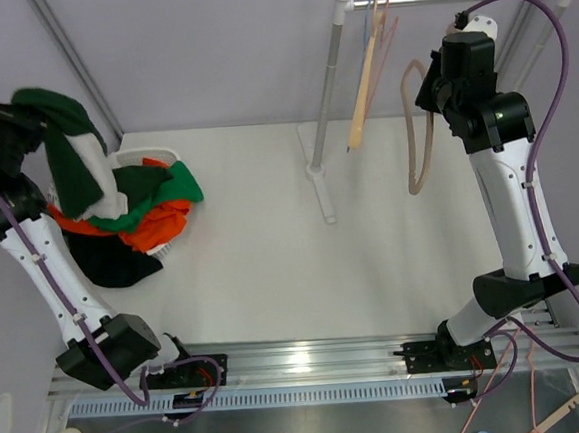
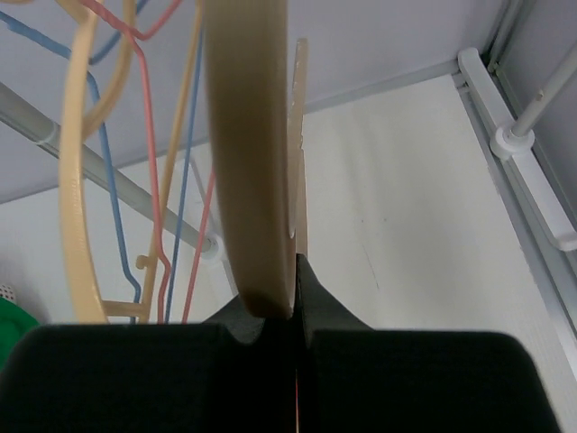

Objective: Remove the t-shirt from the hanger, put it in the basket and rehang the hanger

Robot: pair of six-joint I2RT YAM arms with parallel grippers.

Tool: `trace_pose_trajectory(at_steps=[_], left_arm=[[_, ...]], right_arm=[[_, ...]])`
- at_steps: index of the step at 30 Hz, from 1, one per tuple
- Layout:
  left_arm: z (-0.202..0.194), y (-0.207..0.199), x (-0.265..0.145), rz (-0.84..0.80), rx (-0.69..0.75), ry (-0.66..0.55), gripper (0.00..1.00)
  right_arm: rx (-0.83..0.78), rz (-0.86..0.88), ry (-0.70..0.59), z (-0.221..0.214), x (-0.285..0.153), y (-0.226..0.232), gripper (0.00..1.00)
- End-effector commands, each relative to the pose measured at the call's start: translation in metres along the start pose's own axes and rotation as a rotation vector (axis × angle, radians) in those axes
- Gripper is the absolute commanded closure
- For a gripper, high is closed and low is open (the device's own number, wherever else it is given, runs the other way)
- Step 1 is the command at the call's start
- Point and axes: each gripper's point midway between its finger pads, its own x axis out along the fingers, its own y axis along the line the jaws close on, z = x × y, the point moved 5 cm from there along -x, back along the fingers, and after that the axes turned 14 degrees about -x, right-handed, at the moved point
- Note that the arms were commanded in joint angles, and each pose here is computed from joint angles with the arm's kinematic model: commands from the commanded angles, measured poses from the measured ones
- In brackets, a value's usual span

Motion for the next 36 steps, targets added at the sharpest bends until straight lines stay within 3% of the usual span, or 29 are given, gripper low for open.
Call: trace_pose_trajectory(at_steps=[1,2,5,7,9,11,17,21,26,30,32,36], left_arm=[[-0.033,0.058,-0.007,0.184,-0.061,0.029,0.99],[-0.051,0.088,-0.008,0.278,-0.113,0.046,0.99],[-0.065,0.128,-0.011,0.467,-0.178,0.032,0.99],[-0.077,0.150,-0.021,0.663,-0.223,0.037,0.99],[-0.087,0.185,-0.030,0.955,-0.257,-0.052,0.99],[-0.100,0.195,-0.032,1.084,-0.236,0.044,0.99],[-0.143,0.235,-0.036,1.290,-0.298,0.173,0.99],[-0.159,0.257,-0.040,1.418,-0.220,0.190,0.99],[-0.189,0.280,-0.031,1.459,-0.128,0.337,0.99],[-0.229,0.304,-0.021,1.427,-0.183,0.556,0.99],[-0.248,0.323,-0.024,1.494,-0.197,0.623,0.99],[-0.254,0.333,-0.027,1.543,-0.175,0.615,0.99]], right_arm=[[0.051,0.033,-0.098,0.028,-0.007,0.002,1.00],[0.056,0.043,-0.101,0.028,-0.006,0.004,1.00],[0.069,0.050,-0.090,0.023,-0.001,0.007,1.00],[0.065,0.049,-0.106,0.024,-0.002,0.006,1.00],[0.060,0.043,-0.125,0.024,0.003,0.006,1.00],[0.062,0.047,-0.145,0.031,0.002,0.006,1.00],[0.075,0.057,-0.189,0.044,-0.008,0.003,1.00],[0.072,0.054,-0.205,0.041,-0.015,-0.003,1.00],[0.091,0.071,-0.221,0.041,-0.019,-0.008,1.00],[0.080,0.089,-0.218,0.040,-0.015,-0.008,1.00],[0.080,0.089,-0.242,0.046,-0.013,-0.010,1.00],[0.074,0.086,-0.290,0.060,-0.005,-0.017,1.00]])
